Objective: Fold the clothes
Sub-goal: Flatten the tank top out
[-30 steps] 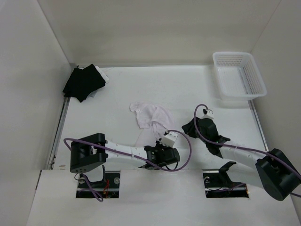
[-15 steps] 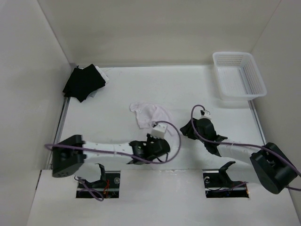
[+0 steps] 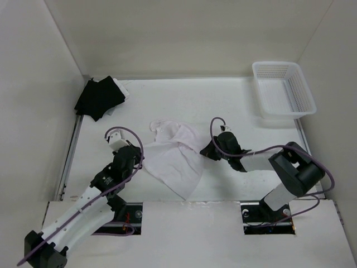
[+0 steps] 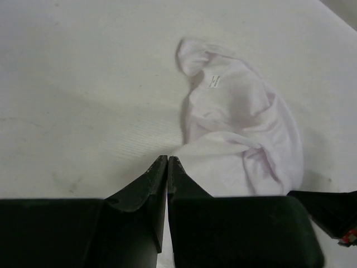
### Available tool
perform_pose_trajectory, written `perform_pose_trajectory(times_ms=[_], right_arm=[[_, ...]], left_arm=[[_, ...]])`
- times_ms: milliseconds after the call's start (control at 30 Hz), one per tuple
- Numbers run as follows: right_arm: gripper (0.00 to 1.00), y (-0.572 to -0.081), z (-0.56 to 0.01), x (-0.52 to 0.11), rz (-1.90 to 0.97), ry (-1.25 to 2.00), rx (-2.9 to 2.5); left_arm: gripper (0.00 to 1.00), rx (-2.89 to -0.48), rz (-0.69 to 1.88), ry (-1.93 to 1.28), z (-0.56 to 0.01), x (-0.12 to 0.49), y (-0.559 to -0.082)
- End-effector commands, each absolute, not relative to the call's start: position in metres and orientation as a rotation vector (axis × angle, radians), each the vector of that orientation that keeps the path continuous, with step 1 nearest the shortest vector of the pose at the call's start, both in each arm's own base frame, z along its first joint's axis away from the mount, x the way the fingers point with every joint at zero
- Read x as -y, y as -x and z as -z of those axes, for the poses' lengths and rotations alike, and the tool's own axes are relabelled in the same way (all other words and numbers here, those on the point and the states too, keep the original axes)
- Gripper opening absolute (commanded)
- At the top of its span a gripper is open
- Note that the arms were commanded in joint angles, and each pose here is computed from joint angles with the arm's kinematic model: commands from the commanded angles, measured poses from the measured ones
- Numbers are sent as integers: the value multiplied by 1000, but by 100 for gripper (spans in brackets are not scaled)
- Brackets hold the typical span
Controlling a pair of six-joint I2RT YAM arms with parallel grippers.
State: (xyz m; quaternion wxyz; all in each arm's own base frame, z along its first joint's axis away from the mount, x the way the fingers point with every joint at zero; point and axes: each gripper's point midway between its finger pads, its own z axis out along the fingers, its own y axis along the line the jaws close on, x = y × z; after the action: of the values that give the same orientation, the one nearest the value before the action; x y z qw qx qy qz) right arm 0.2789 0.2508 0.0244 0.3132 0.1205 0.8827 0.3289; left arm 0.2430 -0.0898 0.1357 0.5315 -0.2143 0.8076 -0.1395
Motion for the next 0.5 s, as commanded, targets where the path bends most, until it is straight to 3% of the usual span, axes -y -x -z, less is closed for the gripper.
perform_pose_trajectory(times_ms=[0,100,167,233,333,467], right_arm=[[5,-340,-70,-260,-954,-386,-2157],[6,-401,-88,-242,-909,-464,-2090],[17,-433,-96,-234,-886,-488,-2065],[34,-447,-103,-233,-887,-472,-2062],[42,-431,-106,-227,-859,-424,-2079],[39,-372,-86,-203,-723,-396,-2125]], left_arm=[[2,-1979,372,554,-113,83,-237],[2,-1988,398,590,-104,79,-239],[2,-1991,440,612,-99,83,-238],[2,-1991,481,637,-94,88,-237],[2,-1993,536,660,-87,98,-235],[3,-1976,565,670,-82,104,-234]])
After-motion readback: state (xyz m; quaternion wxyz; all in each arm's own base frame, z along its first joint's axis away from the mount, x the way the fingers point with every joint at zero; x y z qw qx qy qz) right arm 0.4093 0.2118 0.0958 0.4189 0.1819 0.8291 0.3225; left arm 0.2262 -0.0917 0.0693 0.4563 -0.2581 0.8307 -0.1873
